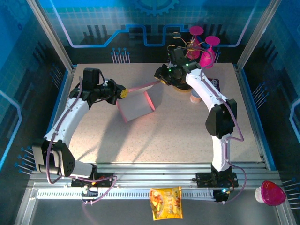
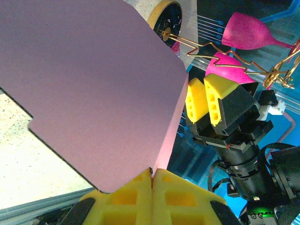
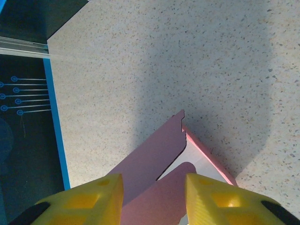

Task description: Fold the paper box

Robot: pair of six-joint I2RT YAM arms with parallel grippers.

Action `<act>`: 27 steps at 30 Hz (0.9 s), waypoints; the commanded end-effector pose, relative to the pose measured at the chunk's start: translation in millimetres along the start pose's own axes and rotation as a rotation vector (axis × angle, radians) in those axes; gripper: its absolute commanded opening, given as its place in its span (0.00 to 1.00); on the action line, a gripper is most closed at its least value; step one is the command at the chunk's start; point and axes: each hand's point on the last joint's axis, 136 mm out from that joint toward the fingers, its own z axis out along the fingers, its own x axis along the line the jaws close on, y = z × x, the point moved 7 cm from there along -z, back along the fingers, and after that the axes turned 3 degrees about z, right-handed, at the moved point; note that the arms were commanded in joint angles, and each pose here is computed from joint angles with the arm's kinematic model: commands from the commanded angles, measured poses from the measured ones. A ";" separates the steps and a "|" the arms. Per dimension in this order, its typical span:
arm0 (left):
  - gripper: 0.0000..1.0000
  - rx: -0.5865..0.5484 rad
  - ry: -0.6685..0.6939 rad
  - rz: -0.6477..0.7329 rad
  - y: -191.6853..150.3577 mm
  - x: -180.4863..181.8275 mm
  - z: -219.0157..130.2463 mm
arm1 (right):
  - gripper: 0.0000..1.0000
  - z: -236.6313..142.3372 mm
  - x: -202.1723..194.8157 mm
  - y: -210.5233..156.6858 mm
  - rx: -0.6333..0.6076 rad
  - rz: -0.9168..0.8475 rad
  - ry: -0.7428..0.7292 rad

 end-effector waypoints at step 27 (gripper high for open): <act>0.00 0.126 0.053 0.339 -4.4 -8.7 -7.9 | 0.45 -35.4 -25.4 8.8 0.096 -0.290 -0.203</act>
